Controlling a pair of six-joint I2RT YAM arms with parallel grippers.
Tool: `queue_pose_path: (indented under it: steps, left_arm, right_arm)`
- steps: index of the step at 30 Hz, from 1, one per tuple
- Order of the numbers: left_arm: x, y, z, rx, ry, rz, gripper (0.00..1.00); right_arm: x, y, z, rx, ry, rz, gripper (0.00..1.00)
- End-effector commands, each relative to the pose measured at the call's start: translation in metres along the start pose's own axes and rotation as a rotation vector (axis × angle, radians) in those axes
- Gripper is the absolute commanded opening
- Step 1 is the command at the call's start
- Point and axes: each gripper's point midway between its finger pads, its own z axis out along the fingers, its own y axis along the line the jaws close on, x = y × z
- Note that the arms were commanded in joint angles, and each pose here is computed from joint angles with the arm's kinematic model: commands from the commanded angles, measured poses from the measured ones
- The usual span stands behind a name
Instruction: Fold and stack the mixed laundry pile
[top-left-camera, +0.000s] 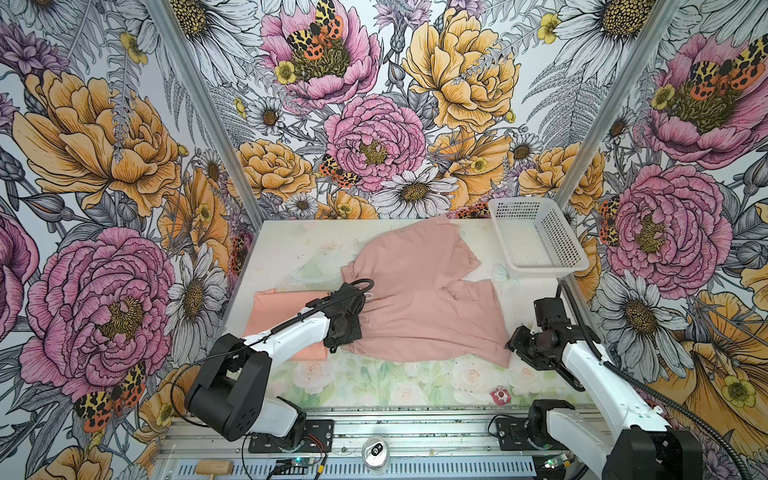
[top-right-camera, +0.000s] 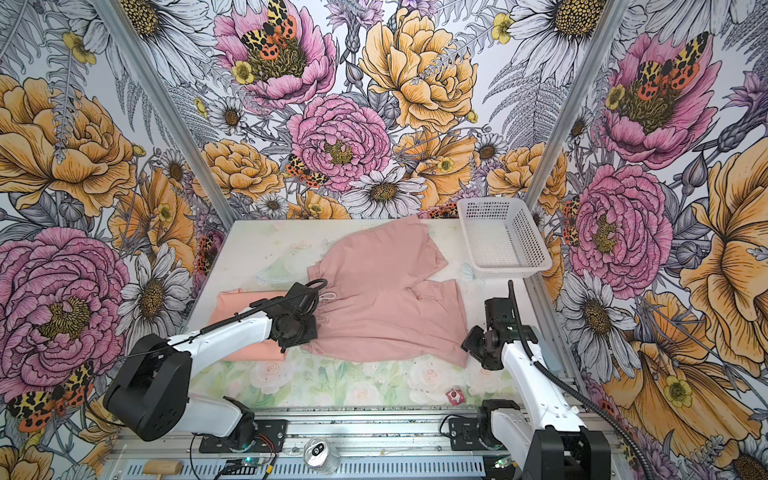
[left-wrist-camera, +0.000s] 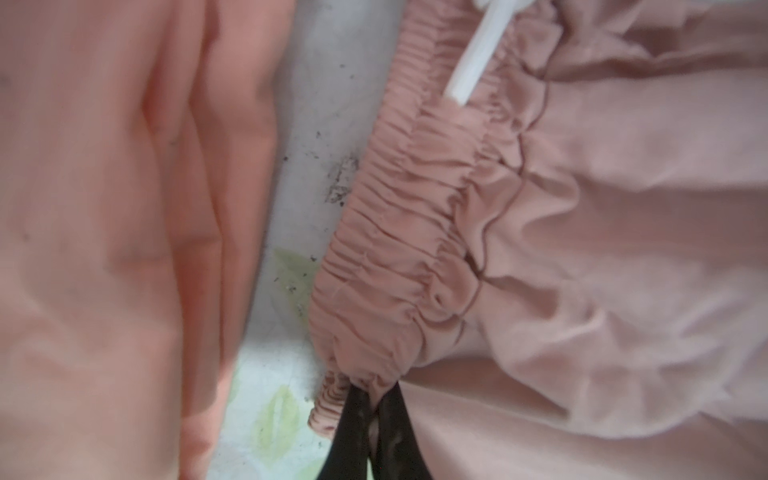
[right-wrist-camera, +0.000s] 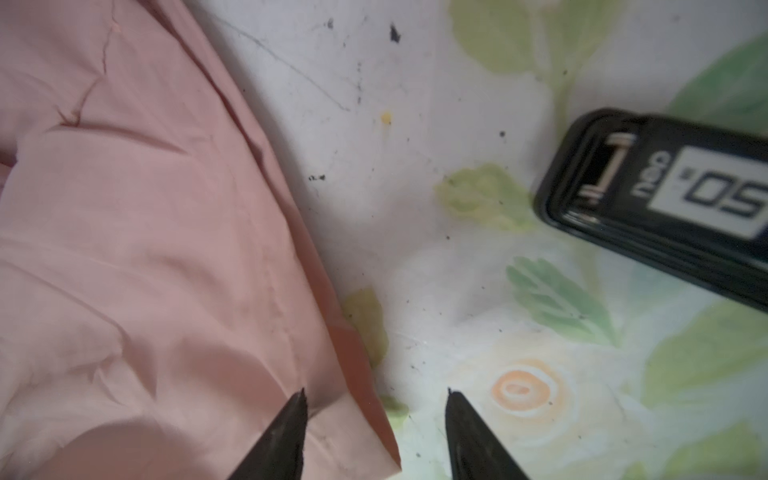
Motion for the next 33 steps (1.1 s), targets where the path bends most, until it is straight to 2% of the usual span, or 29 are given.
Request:
queue_pose_path:
  steps: [1,6,10,14,17,24,28,29,32,33]
  left_arm:
    - [0.002,0.010,0.000,-0.027,0.002,0.019,0.00]
    - [0.004,0.010,0.003,-0.029,0.013,0.019,0.00]
    - [0.006,0.009,0.006,-0.026,0.022,0.024,0.00]
    - [0.006,0.008,0.006,-0.024,0.025,0.030,0.00]
    - [0.006,0.008,0.006,-0.021,0.025,0.034,0.00]
    - [0.008,0.005,0.006,-0.002,0.028,0.048,0.00]
    - [0.008,0.002,0.007,0.004,0.035,0.068,0.00]
    - [0.008,0.001,0.007,0.004,0.036,0.070,0.00]
    - [0.006,-0.003,0.008,0.013,0.038,0.079,0.00]
    - [0.006,-0.004,0.008,0.014,0.040,0.084,0.00]
  right_arm:
    - [-0.021,0.022,0.001,-0.060,-0.034,-0.034,0.56]
    - [-0.014,0.029,0.016,-0.065,0.008,-0.067,0.56]
    - [-0.007,0.018,0.029,-0.036,0.026,-0.040,0.46]
    - [0.002,0.001,0.035,0.032,0.048,0.008,0.25]
    - [0.009,-0.012,0.027,0.072,0.026,0.066,0.00]
    - [0.026,-0.038,-0.013,0.129,-0.060,0.162,0.00]
    - [0.033,-0.031,-0.024,0.070,-0.061,0.155,0.00]
    - [0.026,-0.025,-0.027,0.060,-0.072,0.133,0.02]
    - [-0.006,0.006,-0.030,-0.007,-0.115,0.029,0.30]
    - [-0.015,0.020,-0.026,-0.043,-0.103,-0.011,0.36]
